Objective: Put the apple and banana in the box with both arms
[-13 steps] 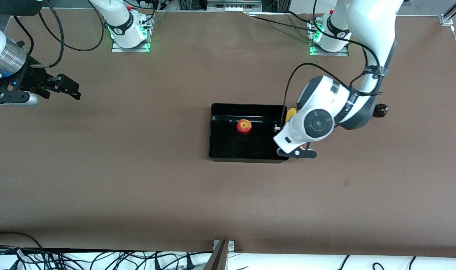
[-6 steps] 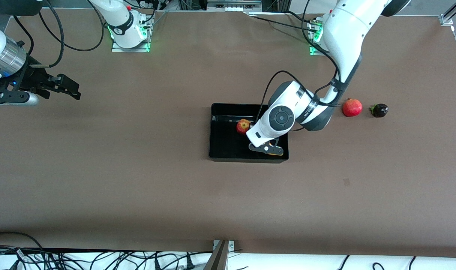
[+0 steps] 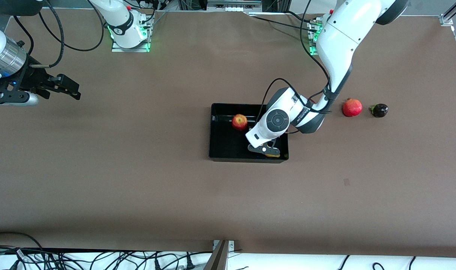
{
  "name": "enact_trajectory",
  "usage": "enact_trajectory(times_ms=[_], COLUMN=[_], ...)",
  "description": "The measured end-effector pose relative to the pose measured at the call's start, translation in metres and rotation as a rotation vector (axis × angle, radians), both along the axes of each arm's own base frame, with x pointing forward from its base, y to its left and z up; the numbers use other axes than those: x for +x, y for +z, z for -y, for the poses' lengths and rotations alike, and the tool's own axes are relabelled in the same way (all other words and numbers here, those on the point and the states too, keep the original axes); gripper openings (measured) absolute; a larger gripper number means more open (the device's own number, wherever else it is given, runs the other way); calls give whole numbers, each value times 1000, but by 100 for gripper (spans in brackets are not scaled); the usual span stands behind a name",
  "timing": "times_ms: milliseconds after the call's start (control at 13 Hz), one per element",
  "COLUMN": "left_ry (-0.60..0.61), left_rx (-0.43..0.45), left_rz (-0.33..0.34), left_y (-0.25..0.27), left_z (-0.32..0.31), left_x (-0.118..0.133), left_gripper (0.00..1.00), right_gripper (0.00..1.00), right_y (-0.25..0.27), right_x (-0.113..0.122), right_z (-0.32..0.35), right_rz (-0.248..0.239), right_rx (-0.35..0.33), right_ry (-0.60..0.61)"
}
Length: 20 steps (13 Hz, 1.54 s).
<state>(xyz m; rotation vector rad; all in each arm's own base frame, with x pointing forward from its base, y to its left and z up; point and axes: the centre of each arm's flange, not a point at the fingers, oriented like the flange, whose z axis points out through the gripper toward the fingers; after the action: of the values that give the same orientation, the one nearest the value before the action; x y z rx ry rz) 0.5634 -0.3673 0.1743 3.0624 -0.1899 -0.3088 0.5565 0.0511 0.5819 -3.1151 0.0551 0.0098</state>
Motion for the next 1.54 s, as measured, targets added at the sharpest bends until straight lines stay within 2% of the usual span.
enact_trajectory(times_ms=[77,154,385,615,769,923,1000,1231,1385,1538], left_ry=[29,63,123,166,236,293,264,60,-39,-84], left_rx=[5,16,83,150,156,121,112,75,51,32], left_rz=[-1,-5,-54,-70,-62,-71,-83,-111,-86,-35], left_y=[1,1,19,101,169,232,257,305,331,362], left_z=[0,-1,-13,-43,-78,-131,-160,-252,-317,-368], left_x=[0,0,4,26,46,65,70,69,67,59], left_gripper=[36,41,70,100,100,100,100,100,100,100], right_gripper=[100,100,100,100,100,100,100,100,100,100], right_y=[0,0,0,0,0,1,1,1,1,1], right_x=[0,0,0,0,1,1,1,2,2,2], right_z=[0,0,0,0,0,0,0,-1,-1,-1], right_rz=[0,0,0,2,5,8,11,12,13,14], right_rx=[0,0,0,0,0,1,1,1,1,1], right_ry=[0,0,0,0,0,0,0,1,1,1])
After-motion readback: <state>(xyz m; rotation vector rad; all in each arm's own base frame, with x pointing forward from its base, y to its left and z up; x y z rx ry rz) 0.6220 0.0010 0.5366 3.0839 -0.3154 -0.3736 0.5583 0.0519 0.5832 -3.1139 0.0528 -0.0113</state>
